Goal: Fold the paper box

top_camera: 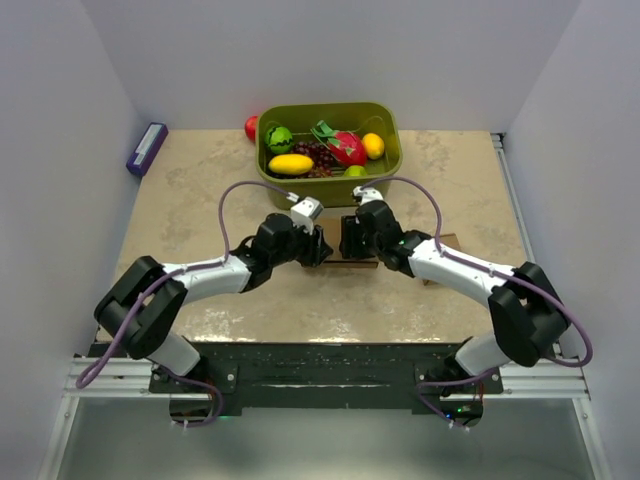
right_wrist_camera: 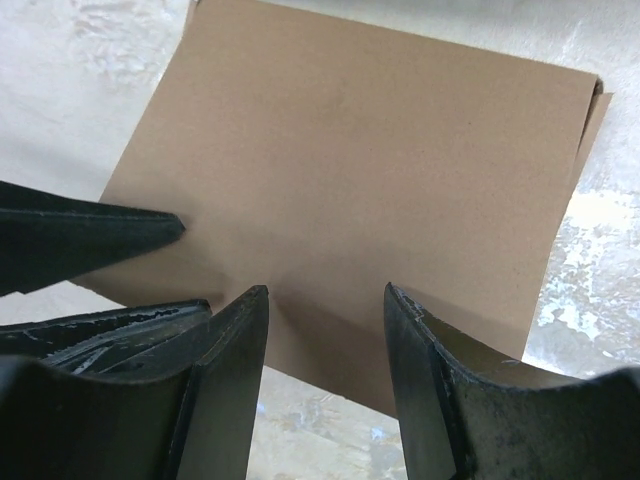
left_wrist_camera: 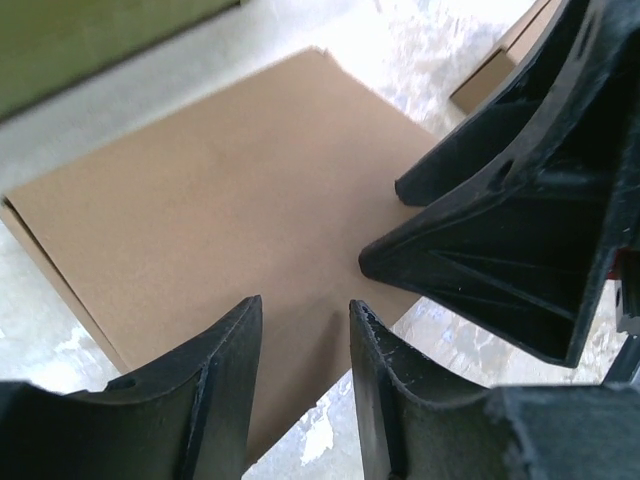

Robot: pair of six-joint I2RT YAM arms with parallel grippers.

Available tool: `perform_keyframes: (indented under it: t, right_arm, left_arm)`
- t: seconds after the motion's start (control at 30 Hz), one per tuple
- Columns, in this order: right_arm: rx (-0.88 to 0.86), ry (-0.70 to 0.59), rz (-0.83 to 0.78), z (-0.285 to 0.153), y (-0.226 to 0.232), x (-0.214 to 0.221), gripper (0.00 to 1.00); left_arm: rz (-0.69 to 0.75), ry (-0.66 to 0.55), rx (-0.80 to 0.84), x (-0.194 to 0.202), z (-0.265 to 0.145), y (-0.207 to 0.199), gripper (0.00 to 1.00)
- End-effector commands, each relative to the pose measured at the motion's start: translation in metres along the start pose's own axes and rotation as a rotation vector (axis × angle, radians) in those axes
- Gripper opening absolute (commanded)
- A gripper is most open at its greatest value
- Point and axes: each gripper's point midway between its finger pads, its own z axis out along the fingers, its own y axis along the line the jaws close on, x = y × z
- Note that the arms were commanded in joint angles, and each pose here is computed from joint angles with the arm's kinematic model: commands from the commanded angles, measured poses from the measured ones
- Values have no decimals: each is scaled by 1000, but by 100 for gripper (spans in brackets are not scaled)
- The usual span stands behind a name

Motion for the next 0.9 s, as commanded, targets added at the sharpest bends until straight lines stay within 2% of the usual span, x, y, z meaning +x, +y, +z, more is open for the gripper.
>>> perform_keyframes:
  t: [0.0,0.67,0.87]
  right_arm:
    - [-4,10,19,11,-2,10,53]
    - [47,102,19,36,-16,45,57]
    - [44,109,30,35,-16,47,59]
  left_arm:
    - [-29,-17,23,8,7,2,44]
    - [-63,113,-5,68,8,17,42]
    - [-67,106,5,68,6,15,42]
